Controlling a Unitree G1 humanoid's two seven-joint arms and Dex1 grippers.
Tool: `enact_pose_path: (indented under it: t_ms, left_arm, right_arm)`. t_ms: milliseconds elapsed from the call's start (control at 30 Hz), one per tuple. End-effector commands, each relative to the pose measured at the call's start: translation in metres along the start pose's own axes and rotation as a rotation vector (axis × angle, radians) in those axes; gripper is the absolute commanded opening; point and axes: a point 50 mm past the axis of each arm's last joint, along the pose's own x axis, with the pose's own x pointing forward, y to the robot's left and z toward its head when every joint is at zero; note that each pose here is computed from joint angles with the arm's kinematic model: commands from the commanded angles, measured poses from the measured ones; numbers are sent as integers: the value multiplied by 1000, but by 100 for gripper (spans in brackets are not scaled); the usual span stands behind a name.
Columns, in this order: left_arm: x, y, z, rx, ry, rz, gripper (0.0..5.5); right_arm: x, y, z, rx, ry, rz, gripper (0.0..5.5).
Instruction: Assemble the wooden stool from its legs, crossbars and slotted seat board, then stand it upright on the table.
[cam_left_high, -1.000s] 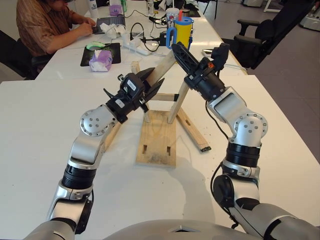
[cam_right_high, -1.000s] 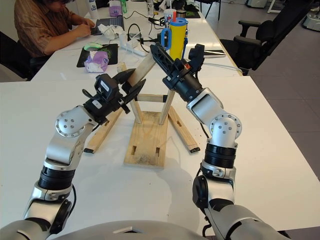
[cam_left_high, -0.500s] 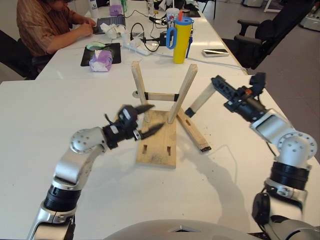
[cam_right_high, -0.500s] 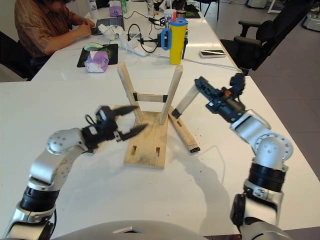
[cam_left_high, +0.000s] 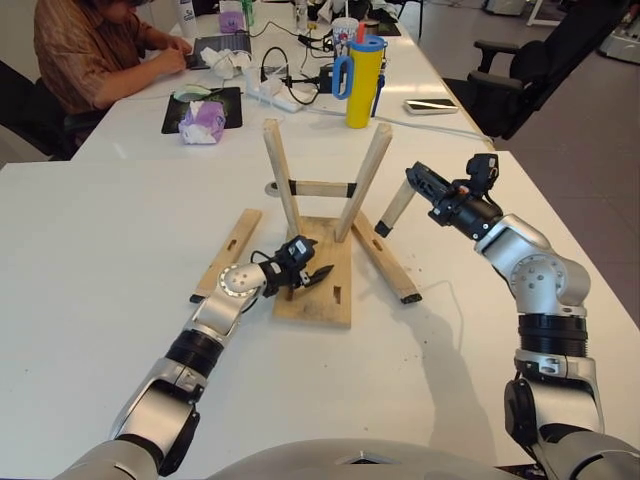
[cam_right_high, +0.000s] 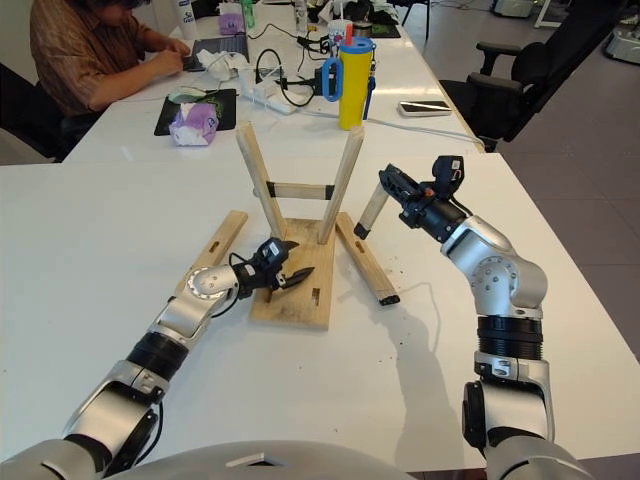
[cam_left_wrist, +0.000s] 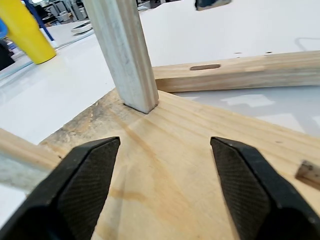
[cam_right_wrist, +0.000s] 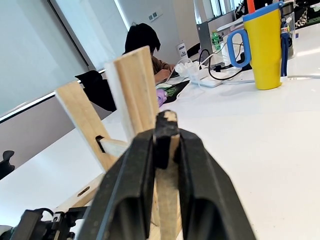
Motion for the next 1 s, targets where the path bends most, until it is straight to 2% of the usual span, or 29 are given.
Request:
enact_pose_path:
  t_ms: [33, 167, 300, 533, 667, 1000]
  left_arm:
    - [-18, 1, -76, -95, 416, 128, 334]
    - [-21, 5, -86, -127, 475, 149, 334]
    - [-23, -13, -93, -209, 481, 89, 334]
    - [-28, -47, -90, -339, 450, 57, 334]
    - [-30, -50, -83, -366, 439, 75, 334]
    - [-34, -55, -79, -389, 445, 94, 334]
  right_arm:
    - [8, 5, -9, -22, -10, -2, 45]
    - [12, 0, -9, -49, -34, -37, 45]
    - [15, 3, -17, -87, -23, -39, 45]
    - [0, 2, -39, -93, -23, -138, 45]
    - [-7, 2, -46, -85, -29, -192, 45]
    - [-7, -2, -39, -104, -82, -247, 45]
